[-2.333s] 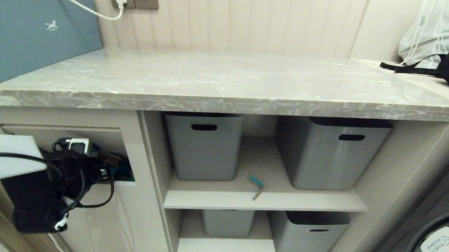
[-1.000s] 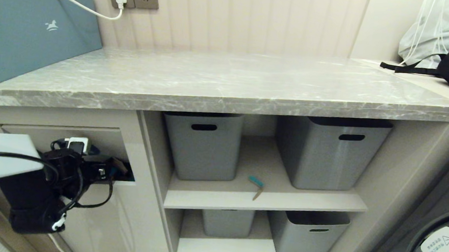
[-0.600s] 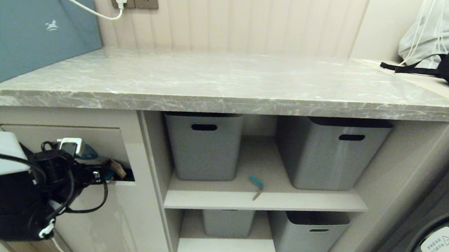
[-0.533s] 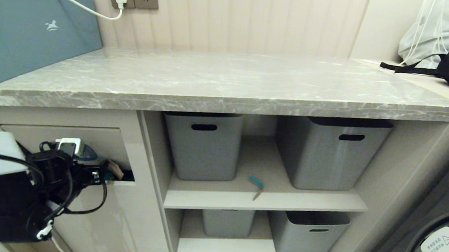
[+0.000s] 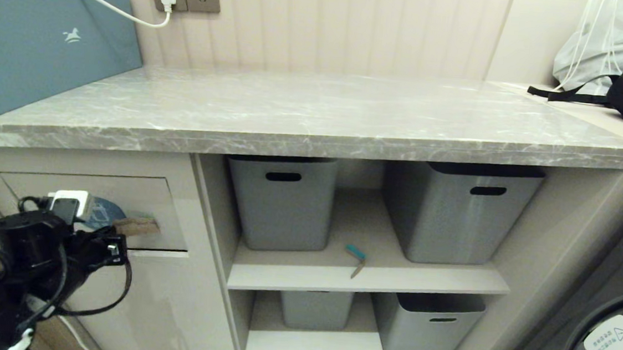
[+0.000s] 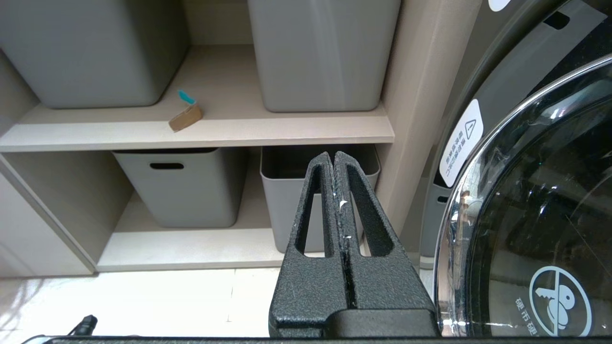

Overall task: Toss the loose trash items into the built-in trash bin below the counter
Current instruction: Put the garbage in the trash can

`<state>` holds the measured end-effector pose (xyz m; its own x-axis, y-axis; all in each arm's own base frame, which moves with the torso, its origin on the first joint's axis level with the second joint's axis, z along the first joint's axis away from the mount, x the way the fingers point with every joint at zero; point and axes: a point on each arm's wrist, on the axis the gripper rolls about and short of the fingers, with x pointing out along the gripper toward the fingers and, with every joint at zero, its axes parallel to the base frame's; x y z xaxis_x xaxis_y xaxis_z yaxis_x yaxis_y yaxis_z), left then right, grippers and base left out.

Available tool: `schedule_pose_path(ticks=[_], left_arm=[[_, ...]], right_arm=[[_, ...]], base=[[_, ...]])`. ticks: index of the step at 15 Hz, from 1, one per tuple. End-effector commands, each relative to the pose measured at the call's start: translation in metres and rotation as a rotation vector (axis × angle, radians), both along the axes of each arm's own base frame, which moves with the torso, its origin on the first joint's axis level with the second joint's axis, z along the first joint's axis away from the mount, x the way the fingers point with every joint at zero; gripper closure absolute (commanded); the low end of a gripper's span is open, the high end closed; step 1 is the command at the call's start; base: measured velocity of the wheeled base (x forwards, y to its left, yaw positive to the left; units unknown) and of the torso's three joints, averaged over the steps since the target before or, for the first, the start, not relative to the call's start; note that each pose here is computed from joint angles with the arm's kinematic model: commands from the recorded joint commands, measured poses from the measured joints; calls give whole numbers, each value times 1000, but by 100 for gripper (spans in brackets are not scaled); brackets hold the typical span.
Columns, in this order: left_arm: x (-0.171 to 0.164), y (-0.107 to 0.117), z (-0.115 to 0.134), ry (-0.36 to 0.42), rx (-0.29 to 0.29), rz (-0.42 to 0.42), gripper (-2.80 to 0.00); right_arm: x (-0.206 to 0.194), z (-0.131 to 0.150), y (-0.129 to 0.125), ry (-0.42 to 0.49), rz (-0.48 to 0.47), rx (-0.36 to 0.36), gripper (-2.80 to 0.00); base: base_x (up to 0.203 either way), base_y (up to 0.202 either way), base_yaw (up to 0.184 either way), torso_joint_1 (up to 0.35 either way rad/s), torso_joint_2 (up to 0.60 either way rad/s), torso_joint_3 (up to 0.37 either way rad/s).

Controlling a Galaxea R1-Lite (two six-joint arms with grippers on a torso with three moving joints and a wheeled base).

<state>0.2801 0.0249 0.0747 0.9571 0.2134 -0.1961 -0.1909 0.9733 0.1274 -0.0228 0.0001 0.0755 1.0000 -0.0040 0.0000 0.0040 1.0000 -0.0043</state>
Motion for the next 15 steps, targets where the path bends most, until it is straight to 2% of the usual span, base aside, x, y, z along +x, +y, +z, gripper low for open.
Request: schedule_pose_path(ticks=[1,3,4,5,6,11,15], left_arm=[[-25,-7,23,-59,5,-18,0],[-54,-20,31,-67,3,-77,0],[-66,-33,33,-63,2,-150,0],[-73,-42,33,-59,4,-206,0],[-74,-45,35,-69,9,-224,0],[-74,-42,37,-82,11,-207,0],[-67,-34,29,-42,18,-90,0]], right_arm=[[0,0,0,0,-1,0,0],[0,0,0,0,-1,0,0],[0,0,0,0,0,0,0],[0,0,0,0,-1,0,0],[0,0,0,0,1,0,0],[0,0,0,0,0,0,0],[0,0,0,0,-1,0,0]], base=[[0,0,0,0,0,0],[0,0,0,0,0,0],[0,0,0,0,0,0],[0,0,0,0,0,0],[0,0,0,0,0,0],[0,0,0,0,0,0],[0,0,0,0,0,0]])
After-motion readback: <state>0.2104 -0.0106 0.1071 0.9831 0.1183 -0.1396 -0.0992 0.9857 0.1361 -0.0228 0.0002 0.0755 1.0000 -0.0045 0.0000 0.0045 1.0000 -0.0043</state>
